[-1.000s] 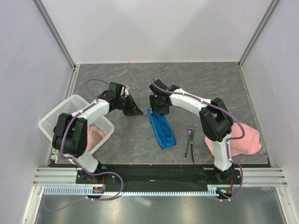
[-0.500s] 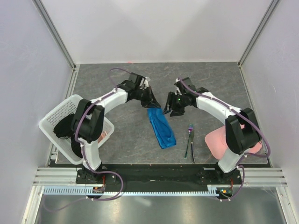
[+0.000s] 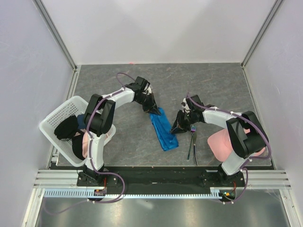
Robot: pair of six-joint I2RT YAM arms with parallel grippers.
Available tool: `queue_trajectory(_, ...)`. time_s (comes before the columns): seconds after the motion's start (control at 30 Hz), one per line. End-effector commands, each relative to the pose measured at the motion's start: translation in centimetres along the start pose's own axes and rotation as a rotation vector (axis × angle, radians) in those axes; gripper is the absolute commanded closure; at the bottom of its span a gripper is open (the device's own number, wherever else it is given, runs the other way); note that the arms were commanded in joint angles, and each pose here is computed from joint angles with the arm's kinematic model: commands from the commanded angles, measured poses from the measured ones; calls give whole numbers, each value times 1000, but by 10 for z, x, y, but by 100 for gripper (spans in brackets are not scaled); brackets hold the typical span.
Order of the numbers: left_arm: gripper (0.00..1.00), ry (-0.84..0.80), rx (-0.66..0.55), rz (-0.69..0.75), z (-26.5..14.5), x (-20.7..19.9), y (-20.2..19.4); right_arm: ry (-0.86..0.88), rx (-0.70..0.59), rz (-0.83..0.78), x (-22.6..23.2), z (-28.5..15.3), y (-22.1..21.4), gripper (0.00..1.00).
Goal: Fold the napkin into a case and place the utensils inside
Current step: Insert the top corner of the smaller rectangle folded napkin into the center of the board.
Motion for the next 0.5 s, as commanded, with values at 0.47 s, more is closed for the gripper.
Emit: queue_trajectory(0.47, 94, 121, 21, 101, 1, 46, 2, -26, 76, -61, -38, 30, -46, 77)
Point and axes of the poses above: each gripper's point midway between its finger pads, its own z axis out along the fingers, its own x axis along the line the jaws close on, y = z × x, the point moved 1 cm from there along -z, back along the fingers, and after that the axes turned 6 degrees about z, right-handed, at the moved point
